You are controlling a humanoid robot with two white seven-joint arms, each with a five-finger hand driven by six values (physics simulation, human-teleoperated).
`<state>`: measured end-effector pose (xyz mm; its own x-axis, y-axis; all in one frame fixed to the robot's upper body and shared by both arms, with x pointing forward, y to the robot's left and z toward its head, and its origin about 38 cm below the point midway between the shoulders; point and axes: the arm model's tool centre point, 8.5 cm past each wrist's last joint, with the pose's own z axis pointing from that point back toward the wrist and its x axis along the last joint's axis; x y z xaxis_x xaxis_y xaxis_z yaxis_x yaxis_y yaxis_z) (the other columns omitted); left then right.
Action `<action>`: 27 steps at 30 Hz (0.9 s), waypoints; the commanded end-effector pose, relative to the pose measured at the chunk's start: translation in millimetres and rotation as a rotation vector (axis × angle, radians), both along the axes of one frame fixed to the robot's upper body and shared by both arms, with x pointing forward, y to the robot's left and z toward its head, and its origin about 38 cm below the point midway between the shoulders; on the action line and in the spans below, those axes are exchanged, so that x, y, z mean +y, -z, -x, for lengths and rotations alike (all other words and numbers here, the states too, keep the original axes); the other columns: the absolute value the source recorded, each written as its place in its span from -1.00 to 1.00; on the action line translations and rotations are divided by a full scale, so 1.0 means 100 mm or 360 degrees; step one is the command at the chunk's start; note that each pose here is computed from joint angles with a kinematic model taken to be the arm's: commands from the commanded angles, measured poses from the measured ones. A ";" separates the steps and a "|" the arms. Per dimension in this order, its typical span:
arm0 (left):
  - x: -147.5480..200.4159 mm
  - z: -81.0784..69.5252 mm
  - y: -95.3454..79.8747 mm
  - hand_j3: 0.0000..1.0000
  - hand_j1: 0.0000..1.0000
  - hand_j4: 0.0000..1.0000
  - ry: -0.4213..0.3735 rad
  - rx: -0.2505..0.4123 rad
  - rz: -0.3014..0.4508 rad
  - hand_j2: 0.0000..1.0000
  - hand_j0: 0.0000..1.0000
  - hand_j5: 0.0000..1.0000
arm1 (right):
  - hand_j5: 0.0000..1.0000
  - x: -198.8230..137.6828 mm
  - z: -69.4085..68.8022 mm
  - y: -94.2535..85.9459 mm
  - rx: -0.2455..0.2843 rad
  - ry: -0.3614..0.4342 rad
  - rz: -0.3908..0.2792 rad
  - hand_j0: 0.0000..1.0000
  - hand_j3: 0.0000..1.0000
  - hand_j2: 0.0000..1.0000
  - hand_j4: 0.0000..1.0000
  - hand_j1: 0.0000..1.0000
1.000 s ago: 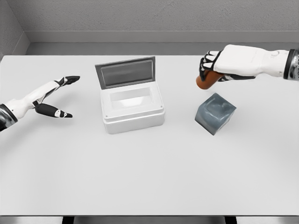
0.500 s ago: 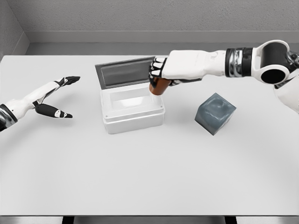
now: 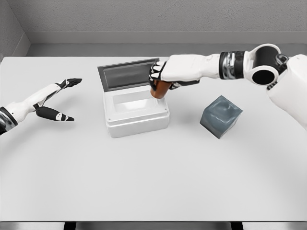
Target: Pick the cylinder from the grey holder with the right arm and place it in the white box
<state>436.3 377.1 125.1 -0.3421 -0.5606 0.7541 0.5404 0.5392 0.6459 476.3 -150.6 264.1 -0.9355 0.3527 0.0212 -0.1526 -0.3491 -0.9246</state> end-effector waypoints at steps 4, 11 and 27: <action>0.01 0.00 -0.01 1.00 1.00 1.00 -0.0006 -0.0001 0.0009 1.00 1.00 1.00 | -0.82 -0.01 -0.05 0.05 0.0033 0.0030 -0.0004 -0.82 -0.82 -0.82 -0.82 -0.82; 0.00 0.00 0.00 1.00 1.00 1.00 -0.0005 0.0002 0.0011 1.00 1.00 1.00 | -0.82 0.08 -0.04 0.08 0.0030 0.0004 0.0013 -0.82 -0.82 -0.82 -0.82 -0.82; 0.01 0.00 -0.01 1.00 1.00 1.00 -0.0009 0.0000 0.0008 1.00 1.00 1.00 | 1.00 0.09 -0.05 0.11 -0.0022 0.0012 0.0084 1.00 1.00 1.00 1.00 1.00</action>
<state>436.3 377.6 124.9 -0.3411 -0.5615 0.7539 0.5400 0.5395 0.6461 480.8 -142.1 254.0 -0.9346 0.3557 0.0081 -0.1531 -0.3817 -0.9115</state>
